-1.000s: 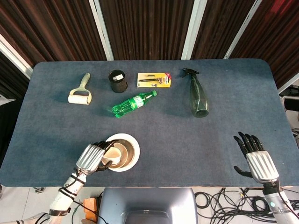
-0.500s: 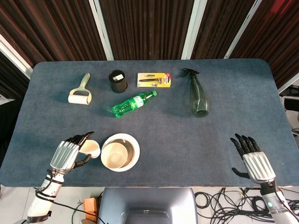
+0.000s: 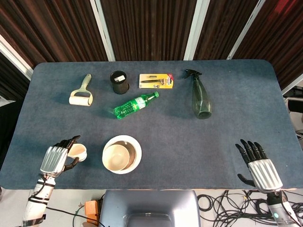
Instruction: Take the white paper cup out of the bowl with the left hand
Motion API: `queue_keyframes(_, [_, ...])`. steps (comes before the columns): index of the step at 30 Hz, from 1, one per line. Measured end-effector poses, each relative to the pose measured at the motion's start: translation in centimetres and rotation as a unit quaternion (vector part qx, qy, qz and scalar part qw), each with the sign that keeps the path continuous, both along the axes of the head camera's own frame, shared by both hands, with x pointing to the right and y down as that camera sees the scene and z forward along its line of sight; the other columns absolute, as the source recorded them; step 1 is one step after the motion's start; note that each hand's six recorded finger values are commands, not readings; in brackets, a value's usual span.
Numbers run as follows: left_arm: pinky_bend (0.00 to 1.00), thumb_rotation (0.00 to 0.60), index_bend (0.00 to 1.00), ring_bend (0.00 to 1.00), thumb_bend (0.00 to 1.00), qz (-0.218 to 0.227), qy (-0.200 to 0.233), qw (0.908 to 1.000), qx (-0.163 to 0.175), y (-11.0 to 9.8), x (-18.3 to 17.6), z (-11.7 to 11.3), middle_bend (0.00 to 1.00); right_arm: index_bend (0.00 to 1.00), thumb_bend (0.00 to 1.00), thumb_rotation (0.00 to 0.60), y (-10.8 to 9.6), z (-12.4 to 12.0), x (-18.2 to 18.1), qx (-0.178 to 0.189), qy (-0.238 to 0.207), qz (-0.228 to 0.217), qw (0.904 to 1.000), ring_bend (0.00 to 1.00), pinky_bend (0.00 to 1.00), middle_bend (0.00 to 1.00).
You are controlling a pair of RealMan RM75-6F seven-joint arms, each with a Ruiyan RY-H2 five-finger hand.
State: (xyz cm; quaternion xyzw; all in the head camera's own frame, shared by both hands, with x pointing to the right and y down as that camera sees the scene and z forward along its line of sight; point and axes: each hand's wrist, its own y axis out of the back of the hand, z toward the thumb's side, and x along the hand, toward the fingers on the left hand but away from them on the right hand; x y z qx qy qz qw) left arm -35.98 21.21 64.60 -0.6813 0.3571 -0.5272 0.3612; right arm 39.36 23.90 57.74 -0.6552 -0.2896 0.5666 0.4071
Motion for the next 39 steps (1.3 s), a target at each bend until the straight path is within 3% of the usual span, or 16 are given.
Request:
queue_keyframes(9, [0.53,0.600,0.18,0.33,0.30,0.002,-0.031,0.9995,-0.002,0.7,-0.5,1.7,0.33,0.00,0.10,0.600,-0.1,0.0,0.0,-0.011,-0.009,0.003,0.9999,0.00,0.07,0.00])
queue_keyframes(18, [0.44,0.600,0.07,0.16,0.30,0.001,-0.048,0.9986,-0.021,1.3,-1.3,2.6,0.17,0.00,0.10,0.600,0.2,0.2,-0.4,-0.025,-0.017,-0.018,0.9994,0.00,0.07,0.00])
queue_keyframes(24, [0.41,0.600,0.02,0.12,0.30,-0.007,-0.056,0.9975,-0.044,1.5,-2.5,2.8,0.11,0.00,0.10,0.600,0.2,0.1,-0.6,-0.020,-0.029,-0.025,0.9991,0.00,0.08,0.00])
queue_keyframes(35, [0.30,0.600,0.00,0.01,0.30,-0.008,-0.059,0.9970,-0.048,1.8,-4.1,0.9,0.00,0.00,0.10,0.600,0.1,-0.2,-0.4,-0.011,-0.034,-0.017,0.9992,0.00,0.07,0.00])
queue_keyframes(39, [0.27,0.600,0.00,0.00,0.30,-0.018,-0.051,0.9982,-0.028,1.9,-4.8,-1.5,0.00,0.00,0.10,0.600,0.0,-0.3,0.0,-0.004,-0.029,-0.006,0.9996,0.00,0.07,0.00])
